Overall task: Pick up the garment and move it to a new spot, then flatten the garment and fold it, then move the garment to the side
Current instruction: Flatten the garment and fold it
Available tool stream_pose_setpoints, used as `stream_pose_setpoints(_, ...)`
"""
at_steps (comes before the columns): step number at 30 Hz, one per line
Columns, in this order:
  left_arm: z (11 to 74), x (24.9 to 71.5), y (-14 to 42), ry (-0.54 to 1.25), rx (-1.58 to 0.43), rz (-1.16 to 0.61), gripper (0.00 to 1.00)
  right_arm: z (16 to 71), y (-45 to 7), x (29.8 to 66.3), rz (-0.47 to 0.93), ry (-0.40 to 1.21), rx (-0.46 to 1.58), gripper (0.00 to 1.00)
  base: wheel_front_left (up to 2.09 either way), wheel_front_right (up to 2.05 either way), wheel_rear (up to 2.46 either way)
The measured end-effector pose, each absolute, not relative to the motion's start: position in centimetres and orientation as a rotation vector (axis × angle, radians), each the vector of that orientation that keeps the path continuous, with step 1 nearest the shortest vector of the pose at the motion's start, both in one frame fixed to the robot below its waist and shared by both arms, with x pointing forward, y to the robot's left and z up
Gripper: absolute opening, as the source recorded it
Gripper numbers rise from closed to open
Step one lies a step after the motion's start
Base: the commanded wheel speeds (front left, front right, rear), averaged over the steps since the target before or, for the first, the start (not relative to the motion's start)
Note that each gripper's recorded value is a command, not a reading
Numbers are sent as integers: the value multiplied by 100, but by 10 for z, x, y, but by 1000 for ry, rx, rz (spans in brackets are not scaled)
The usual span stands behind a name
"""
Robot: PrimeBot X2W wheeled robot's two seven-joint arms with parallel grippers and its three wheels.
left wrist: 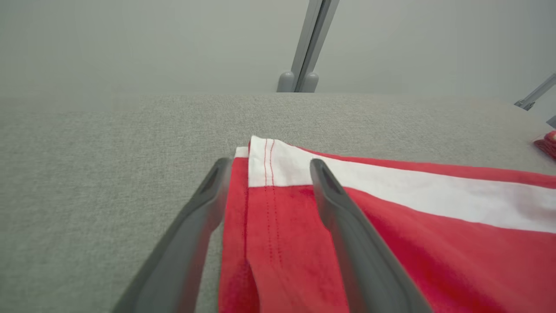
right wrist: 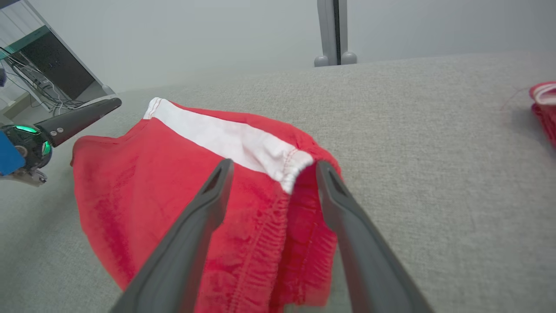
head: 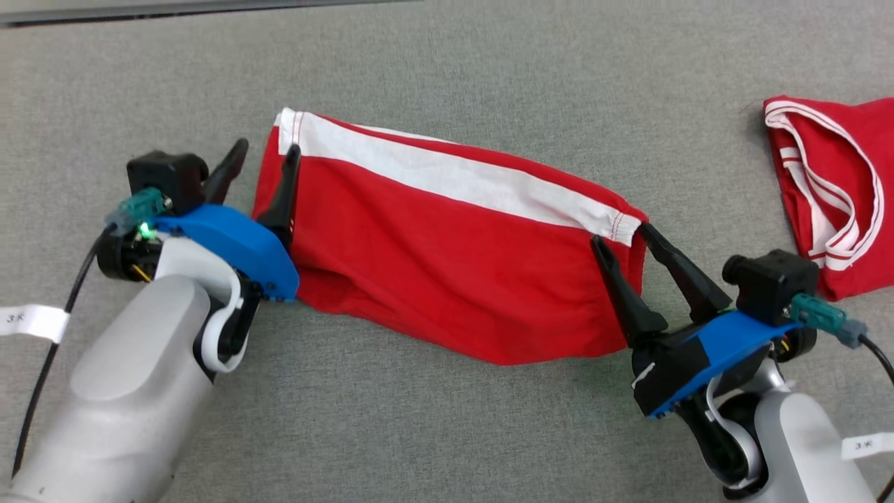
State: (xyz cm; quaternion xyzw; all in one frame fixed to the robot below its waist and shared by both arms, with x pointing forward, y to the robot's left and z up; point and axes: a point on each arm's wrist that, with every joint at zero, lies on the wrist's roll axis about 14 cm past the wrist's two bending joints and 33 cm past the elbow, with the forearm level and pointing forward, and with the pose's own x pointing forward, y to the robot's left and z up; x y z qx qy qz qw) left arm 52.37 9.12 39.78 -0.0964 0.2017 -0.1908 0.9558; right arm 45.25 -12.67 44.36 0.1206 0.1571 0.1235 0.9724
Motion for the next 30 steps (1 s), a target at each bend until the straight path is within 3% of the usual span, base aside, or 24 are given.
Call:
stream_pose_setpoints(7, 395, 499, 104, 444, -142, -365, 100, 467, -137, 434, 210, 240, 243, 100, 0, 0, 0)
stream_pose_setpoints(18, 366, 496, 111, 572, 8, -370, 100, 507, -188, 422, 52, -7, 77, 100, 0, 0, 0)
stream_pose_setpoints(30, 334, 500, 101, 755, -71, -338, 100, 473, -213, 419, -17, 62, -29, 100, 0, 0, 0)
